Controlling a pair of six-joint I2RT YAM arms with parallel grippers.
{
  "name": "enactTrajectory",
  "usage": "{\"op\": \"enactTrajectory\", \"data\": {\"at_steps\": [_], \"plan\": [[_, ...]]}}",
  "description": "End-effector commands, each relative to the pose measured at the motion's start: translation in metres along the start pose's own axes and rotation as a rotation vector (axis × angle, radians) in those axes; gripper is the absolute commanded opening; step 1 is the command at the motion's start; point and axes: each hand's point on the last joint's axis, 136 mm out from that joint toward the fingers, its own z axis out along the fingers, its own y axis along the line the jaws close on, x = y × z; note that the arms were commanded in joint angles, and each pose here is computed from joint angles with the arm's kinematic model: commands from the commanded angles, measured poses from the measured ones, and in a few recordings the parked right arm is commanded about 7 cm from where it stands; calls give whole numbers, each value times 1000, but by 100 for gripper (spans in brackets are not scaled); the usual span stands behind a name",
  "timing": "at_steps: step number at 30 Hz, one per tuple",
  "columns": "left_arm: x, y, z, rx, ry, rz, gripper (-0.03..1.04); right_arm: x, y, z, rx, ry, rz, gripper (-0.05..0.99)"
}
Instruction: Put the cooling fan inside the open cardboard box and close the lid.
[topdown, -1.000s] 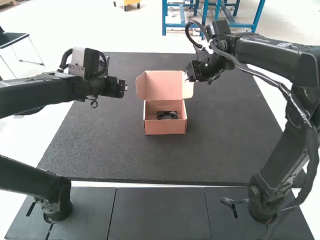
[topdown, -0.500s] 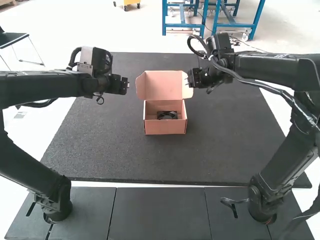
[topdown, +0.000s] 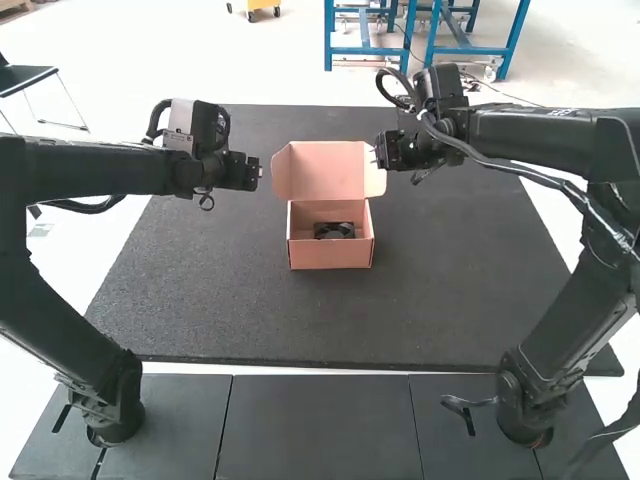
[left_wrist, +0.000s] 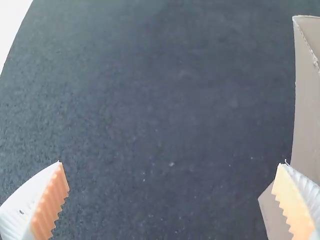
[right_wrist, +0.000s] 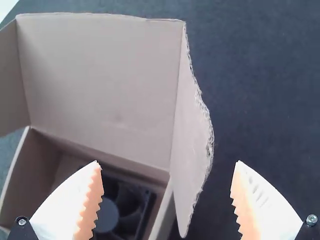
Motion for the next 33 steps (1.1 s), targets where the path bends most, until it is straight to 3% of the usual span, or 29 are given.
{"op": "enactTrajectory", "data": {"at_steps": [1, 24, 33], "plan": [[-19, 3, 3, -17, -45, -19, 96, -5, -7, 1, 18, -13, 21, 58], [-27, -3, 29, -8, -63, -22, 96, -2, -30, 25, 50, -1, 51, 58], [-26, -14, 29, 43, -58, -18, 96, -6, -29, 29, 33, -5, 54, 53]]}}
